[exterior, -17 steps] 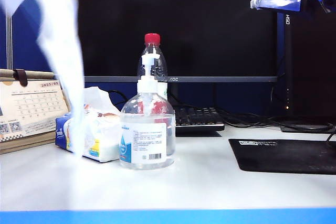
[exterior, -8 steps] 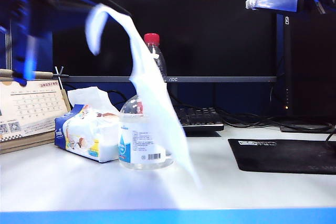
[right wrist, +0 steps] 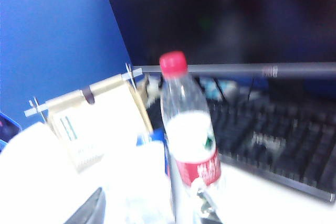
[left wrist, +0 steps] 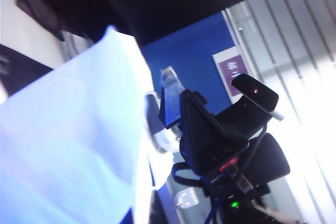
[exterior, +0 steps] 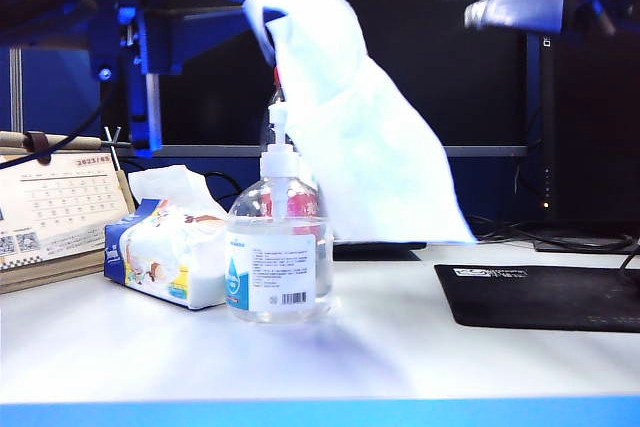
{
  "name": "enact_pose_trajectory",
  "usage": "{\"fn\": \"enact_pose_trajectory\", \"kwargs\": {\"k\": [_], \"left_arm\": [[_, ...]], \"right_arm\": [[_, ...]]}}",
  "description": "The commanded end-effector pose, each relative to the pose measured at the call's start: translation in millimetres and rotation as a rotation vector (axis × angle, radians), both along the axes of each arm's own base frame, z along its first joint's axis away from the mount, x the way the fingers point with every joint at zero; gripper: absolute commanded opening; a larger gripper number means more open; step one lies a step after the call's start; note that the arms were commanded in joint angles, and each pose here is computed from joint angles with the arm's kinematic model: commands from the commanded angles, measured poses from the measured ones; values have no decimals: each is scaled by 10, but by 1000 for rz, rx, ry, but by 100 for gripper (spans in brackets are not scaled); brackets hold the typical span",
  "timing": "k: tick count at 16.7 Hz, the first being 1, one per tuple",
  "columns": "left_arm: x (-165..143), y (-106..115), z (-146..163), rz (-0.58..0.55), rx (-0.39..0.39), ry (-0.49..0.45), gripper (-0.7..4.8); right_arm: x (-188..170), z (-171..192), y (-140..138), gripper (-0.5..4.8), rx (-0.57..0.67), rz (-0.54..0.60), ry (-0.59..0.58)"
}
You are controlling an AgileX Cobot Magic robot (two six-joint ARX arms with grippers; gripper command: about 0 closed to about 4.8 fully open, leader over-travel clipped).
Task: Pull out a tissue from the tissue dispenser, then press the switch of the alcohol sanitizer bottle to drop some sanitizer on the paper tissue, and finally place the treated tissue on the table.
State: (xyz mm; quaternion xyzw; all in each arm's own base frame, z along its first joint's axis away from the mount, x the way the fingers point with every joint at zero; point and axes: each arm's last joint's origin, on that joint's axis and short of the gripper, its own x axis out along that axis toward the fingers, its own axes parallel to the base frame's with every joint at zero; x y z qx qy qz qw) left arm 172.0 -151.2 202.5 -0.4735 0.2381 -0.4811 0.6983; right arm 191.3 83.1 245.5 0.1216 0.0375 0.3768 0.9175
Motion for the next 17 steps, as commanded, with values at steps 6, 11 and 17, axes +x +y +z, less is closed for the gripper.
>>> {"fn": "enact_pose_trajectory", "kwargs": {"k": [6, 11, 17], "left_arm": [[118, 159, -243, 106, 233, 35, -6], [187, 265, -253, 133, 236, 48, -6], [187, 258, -126, 113, 82, 76, -6]], "right_arm": [[30, -10, 12, 212, -5, 1, -6], [94, -56, 105, 212, 18, 52, -10], [385, -35, 584, 212, 3, 218, 25]]}}
